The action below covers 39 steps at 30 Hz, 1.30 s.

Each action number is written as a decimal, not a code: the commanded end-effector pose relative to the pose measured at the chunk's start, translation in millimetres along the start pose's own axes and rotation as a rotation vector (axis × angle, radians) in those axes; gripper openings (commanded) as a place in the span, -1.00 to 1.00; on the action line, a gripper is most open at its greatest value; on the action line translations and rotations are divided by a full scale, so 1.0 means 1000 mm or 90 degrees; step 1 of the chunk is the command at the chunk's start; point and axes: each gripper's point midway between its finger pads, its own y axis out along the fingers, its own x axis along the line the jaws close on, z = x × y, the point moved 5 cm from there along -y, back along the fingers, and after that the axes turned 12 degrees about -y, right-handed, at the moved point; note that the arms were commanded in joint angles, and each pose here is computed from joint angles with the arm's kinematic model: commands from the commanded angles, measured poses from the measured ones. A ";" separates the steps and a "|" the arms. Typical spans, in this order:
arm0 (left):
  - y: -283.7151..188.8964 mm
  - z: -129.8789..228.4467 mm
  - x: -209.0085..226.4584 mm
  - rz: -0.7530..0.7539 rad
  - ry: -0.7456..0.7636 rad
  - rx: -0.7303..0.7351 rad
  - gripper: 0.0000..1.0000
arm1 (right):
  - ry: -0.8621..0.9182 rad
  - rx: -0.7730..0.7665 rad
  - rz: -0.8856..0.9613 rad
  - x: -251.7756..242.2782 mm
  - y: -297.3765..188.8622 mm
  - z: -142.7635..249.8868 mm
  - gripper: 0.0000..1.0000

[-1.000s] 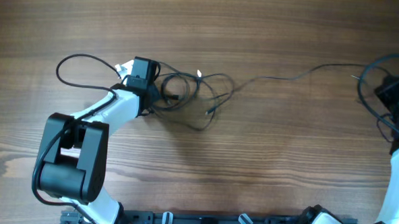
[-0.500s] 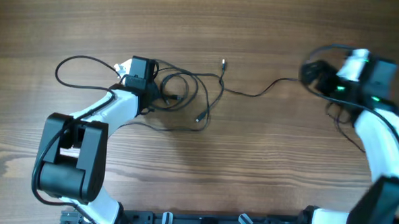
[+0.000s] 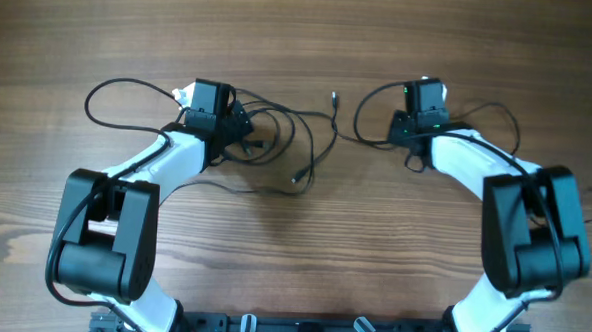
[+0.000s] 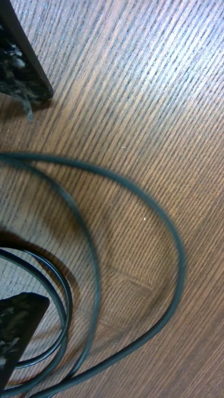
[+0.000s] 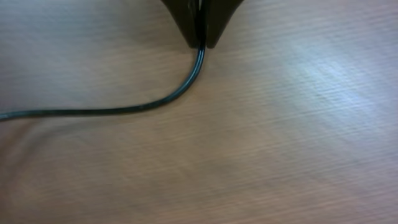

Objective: Untangle cables

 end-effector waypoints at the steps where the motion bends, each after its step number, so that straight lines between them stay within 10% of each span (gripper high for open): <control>1: 0.017 0.027 0.031 -0.062 -0.003 0.064 1.00 | 0.038 -0.085 0.028 -0.046 -0.077 -0.036 -0.91; 7: 0.017 0.027 0.031 -0.062 -0.003 0.064 1.00 | 0.073 -0.205 -0.038 -0.093 -0.189 -0.039 -0.91; 10: 0.017 0.027 0.031 -0.062 -0.003 0.064 1.00 | -0.122 -0.255 -0.344 -0.032 -0.208 -0.040 -0.91; 16: 0.017 0.027 0.031 -0.062 -0.003 0.064 1.00 | 0.255 -0.161 0.214 -0.145 -0.191 -0.015 -0.91; 22: 0.017 0.027 0.031 -0.062 -0.003 0.064 1.00 | 0.335 -0.005 0.205 -0.142 -0.161 0.033 -0.86; 26: 0.017 0.027 0.031 -0.062 -0.003 0.064 1.00 | 0.405 0.086 0.293 -0.146 -0.117 0.074 -0.51; 32: 0.017 0.027 0.031 -0.062 -0.003 0.064 1.00 | 0.408 0.159 0.322 -0.155 -0.078 0.091 0.89; 39: 0.017 0.027 0.031 -0.062 -0.003 0.064 1.00 | 0.391 0.141 0.278 -0.161 -0.058 0.083 0.99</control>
